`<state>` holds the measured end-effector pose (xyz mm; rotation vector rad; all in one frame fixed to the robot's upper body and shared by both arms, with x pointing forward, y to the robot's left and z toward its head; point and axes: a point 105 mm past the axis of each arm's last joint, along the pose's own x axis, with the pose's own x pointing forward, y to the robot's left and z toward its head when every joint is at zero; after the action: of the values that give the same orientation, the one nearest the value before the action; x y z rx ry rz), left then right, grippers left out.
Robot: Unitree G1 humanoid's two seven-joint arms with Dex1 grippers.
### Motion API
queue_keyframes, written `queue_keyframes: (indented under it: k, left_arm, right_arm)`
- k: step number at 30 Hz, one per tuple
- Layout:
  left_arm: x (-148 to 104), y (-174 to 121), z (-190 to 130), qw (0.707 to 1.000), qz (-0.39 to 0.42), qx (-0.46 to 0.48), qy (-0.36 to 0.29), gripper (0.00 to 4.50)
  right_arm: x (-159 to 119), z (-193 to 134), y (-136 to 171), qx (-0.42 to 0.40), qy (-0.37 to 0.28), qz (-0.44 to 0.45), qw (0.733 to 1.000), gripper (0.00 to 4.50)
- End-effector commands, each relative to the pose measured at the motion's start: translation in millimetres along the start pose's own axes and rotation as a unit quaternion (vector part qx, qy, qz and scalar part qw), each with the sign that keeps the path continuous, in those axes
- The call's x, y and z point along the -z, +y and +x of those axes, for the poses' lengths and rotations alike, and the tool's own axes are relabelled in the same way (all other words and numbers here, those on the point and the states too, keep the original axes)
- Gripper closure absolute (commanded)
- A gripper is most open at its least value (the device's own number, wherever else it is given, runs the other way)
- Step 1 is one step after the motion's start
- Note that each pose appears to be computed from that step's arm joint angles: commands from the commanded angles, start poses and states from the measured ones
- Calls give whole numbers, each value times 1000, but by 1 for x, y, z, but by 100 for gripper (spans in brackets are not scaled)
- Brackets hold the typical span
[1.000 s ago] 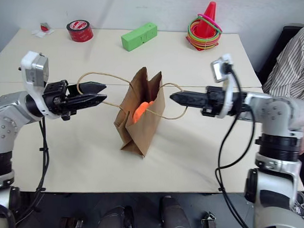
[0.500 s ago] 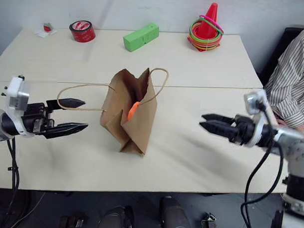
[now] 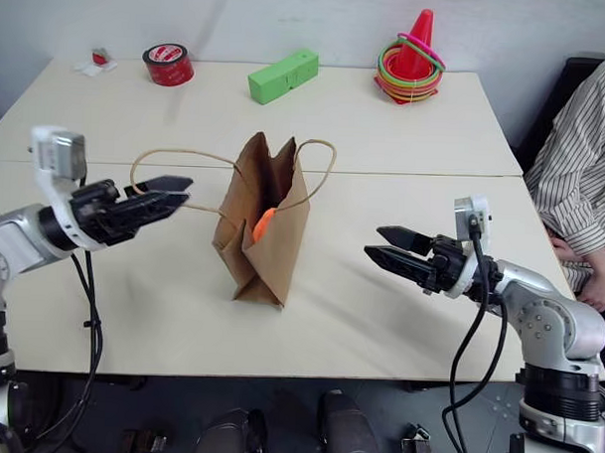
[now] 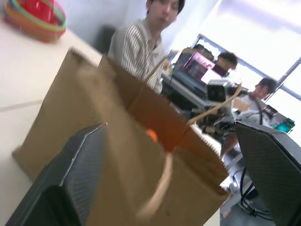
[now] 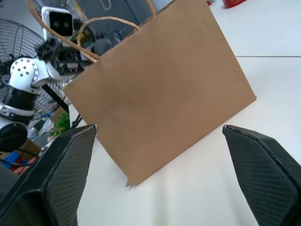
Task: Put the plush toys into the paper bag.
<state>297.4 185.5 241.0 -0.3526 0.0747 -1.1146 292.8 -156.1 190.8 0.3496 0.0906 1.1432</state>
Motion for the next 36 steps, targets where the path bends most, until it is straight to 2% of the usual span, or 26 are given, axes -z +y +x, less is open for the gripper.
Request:
queue_keyframes:
  k: [1,4,7,8,10,11,14,18,21,23,28,35,36]
  left_arm:
    - [-13,6,0,999,38,-27,-22,3]
    - [-7,0,0,996,86,1,7,3]
    - [-1,8,-13,976,208,-21,60,3]
    - [2,9,-23,971,227,-26,75,3]
    - [6,6,-39,973,214,-26,81,3]
    - [11,2,-45,973,209,-22,93,1]
    - [31,-17,-51,973,199,1,121,0]
    - [53,-35,-34,971,211,0,114,0]
    - [68,-43,-5,971,227,-20,78,0]
    - [70,-43,8,972,223,-44,50,0]
    - [75,-47,36,977,199,-73,-4,0]
    - [78,-27,52,973,185,-138,-12,0]
    - [78,-23,52,971,187,-147,-8,41]
  right_arm:
    - [-2,4,10,-9,-8,-37,999,13]
    - [5,5,11,-2,-14,-54,998,13]
    - [9,7,10,9,0,-124,992,13]
    - [15,8,12,2,26,-169,985,13]
    - [27,10,18,-27,72,-219,973,13]
    - [31,12,21,-43,85,-245,965,31]
    - [40,27,28,-66,86,-256,961,109]
    - [49,57,29,-76,74,-285,953,259]
    - [60,80,24,-73,80,-301,948,368]
    - [63,91,21,-67,77,-314,944,438]
    - [67,117,24,-82,73,-344,933,445]
    - [75,136,38,-117,67,-350,927,445]
    - [76,137,38,-118,67,-350,927,450]
